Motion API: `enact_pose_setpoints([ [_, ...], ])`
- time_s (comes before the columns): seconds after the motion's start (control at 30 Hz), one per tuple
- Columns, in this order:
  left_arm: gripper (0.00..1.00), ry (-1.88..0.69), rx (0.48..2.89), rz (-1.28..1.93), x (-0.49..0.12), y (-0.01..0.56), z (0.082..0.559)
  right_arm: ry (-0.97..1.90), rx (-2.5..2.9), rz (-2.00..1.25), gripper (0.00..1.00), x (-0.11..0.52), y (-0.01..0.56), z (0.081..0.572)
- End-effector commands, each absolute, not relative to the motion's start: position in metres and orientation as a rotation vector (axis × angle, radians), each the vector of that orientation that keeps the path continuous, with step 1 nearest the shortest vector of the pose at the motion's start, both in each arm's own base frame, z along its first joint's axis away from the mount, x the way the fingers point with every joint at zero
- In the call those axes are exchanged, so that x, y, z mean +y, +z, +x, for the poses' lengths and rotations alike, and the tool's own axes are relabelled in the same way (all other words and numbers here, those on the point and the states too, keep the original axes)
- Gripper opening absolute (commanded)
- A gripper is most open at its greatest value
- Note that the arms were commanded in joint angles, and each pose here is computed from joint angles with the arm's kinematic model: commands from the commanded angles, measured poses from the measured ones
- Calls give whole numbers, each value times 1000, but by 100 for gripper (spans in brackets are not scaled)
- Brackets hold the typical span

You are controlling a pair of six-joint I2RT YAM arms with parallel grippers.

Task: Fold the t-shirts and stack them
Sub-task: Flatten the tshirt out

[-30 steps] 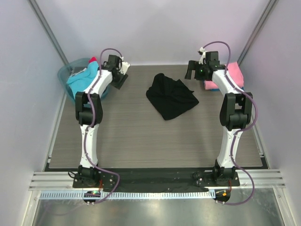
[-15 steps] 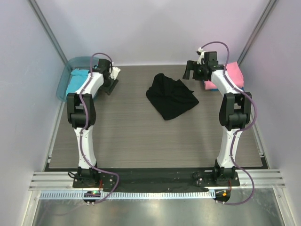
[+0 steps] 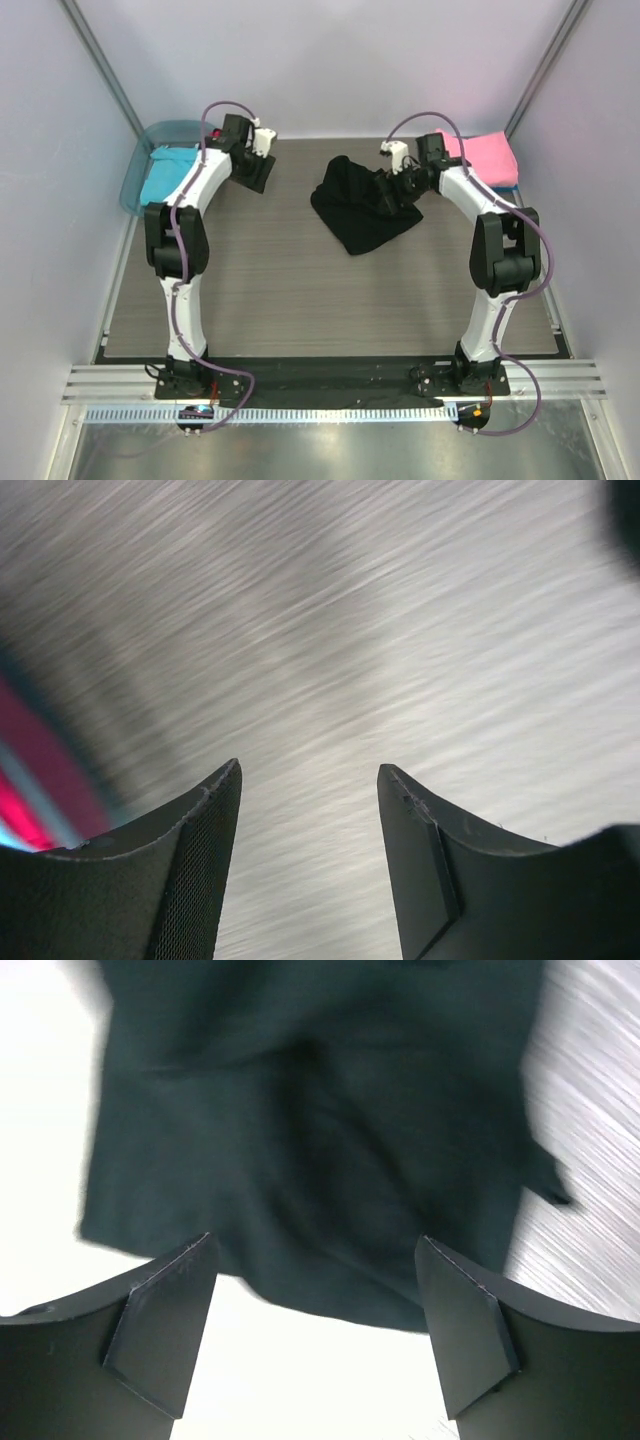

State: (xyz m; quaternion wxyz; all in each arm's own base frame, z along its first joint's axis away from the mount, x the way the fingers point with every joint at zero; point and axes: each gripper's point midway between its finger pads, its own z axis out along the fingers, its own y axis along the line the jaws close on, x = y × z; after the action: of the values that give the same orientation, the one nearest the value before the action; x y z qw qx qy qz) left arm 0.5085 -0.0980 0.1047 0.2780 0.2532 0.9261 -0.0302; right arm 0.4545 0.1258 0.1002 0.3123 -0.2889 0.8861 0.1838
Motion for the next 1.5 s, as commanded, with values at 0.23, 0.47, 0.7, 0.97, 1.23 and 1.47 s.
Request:
enact_pose_setpoints([
  [0.23, 59, -320, 2464, 624, -156, 133, 483, 505, 1992, -1042, 85, 202, 165, 471],
  [0.47, 59, -283, 2458, 629, -150, 135, 479, 564, 1988, -1019, 84, 226, 157, 491],
  [0.7, 59, -250, 2462, 634, -144, 137, 473, 578, 2026, -995, 61, 235, 139, 508],
  [0.97, 58, -189, 2413, 656, -132, 160, 464, 438, 1870, -1105, 1, 229, 206, 495],
  [1.23, 55, -152, 2348, 620, -113, 190, 463, 288, 1500, -1208, 1, 238, 362, 424],
  [1.47, 57, -71, 2171, 614, -90, 253, 442, 123, 1253, -1124, 1, 252, 483, 381],
])
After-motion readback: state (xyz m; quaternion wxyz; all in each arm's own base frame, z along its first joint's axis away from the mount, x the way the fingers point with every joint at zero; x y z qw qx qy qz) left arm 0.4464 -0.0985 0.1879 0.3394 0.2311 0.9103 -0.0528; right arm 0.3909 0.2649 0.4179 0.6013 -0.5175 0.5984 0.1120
